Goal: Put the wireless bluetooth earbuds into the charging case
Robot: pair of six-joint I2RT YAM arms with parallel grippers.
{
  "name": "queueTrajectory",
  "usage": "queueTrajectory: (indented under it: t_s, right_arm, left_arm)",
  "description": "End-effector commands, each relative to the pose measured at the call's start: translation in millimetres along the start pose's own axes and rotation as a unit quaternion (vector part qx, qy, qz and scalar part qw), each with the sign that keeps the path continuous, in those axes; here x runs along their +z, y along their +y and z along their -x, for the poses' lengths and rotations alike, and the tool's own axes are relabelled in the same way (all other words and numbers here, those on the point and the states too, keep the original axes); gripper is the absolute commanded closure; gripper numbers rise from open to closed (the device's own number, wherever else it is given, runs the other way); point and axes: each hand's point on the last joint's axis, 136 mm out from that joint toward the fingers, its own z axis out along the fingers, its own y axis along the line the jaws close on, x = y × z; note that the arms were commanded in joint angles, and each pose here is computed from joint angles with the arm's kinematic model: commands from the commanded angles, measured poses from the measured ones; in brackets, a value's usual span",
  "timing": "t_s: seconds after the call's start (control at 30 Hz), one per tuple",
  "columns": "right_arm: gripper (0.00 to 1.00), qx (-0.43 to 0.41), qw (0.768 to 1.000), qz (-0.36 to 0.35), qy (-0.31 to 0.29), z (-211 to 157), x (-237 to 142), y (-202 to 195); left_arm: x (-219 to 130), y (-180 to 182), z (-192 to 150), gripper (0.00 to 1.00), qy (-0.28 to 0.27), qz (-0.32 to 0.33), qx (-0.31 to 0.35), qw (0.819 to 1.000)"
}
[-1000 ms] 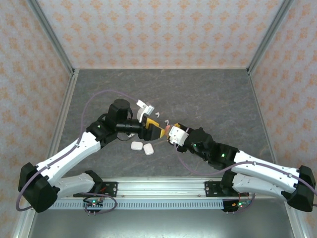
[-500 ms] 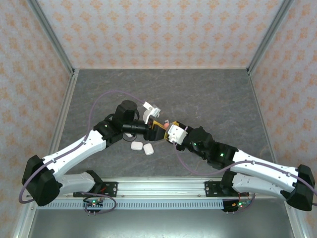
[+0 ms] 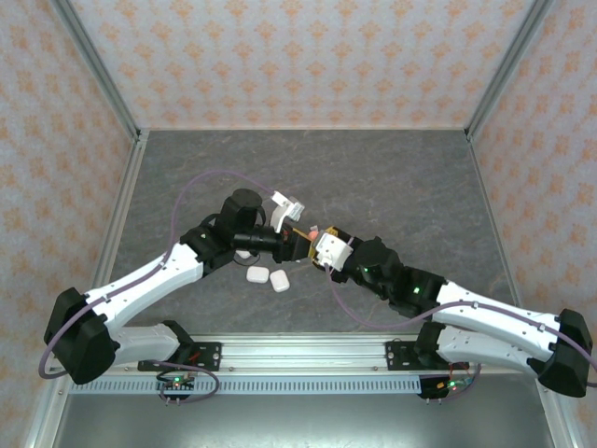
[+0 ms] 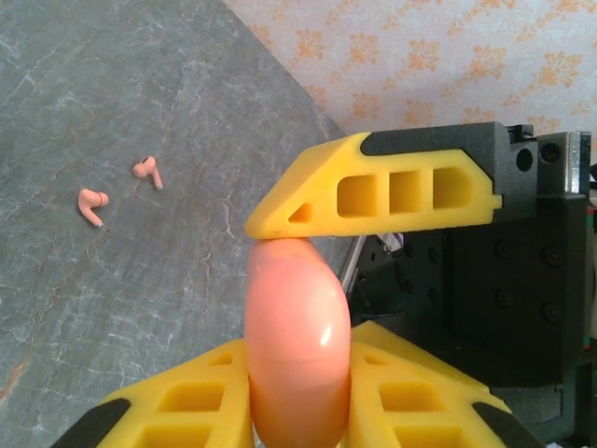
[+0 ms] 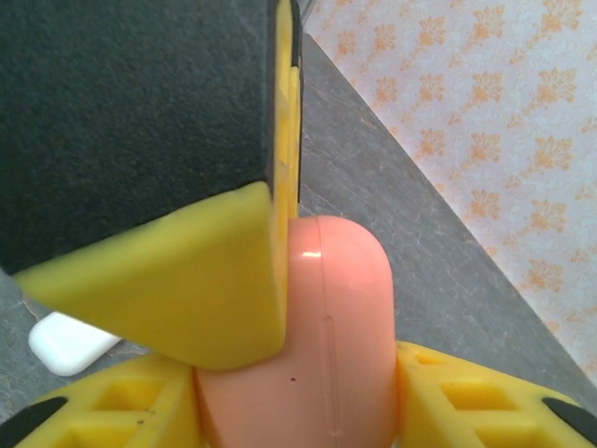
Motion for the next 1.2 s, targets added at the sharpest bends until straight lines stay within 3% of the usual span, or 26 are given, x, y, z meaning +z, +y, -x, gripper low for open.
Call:
queueTrajectory:
  t_s: [0.0,0.27,0.37,0.47,0.67,1.03,1.17]
  right_arm:
    - [0.45,0.035,0.999,-0.005,-0.015,16.4,-9.0,-13.9]
    - [0.06,0.136,0.989,0.06,-0.025,0.9,-41.1,-10.9]
    - [0.0,0.189,0.975,0.099,-0.062,9.9,-56.1,-9.1]
    - [0.01,0.244,0.957,0.122,-0.102,20.8,-66.3,-14.5]
    - [0.01,0.3,0.93,0.154,-0.147,42.2,-67.0,-25.5]
    - [0.14,0.292,0.926,0.165,-0.173,68.9,-50.8,-37.5]
    - [0.24,0.288,0.928,0.152,-0.182,73.3,-49.3,-44.3]
  left_arm:
    - [-2.9,-5.5,14.4,0.8,-0.019,0.008,0.023,1.0]
    - [-16.0,-4.6,32.3,0.97,-0.093,0.034,0.077,0.992]
    - [-26.7,-11.8,39.2,1.0,-0.139,0.034,0.133,0.981]
    - [-37.2,-21.6,41.6,1.0,-0.166,0.034,0.192,0.967]
    - [-45.0,-42.3,33.5,1.0,-0.165,0.01,0.28,0.946]
    - [-43.7,-51.7,31.3,1.0,-0.157,0.001,0.305,0.939]
    - [-41.6,-51.3,31.0,1.0,-0.149,0.001,0.309,0.939]
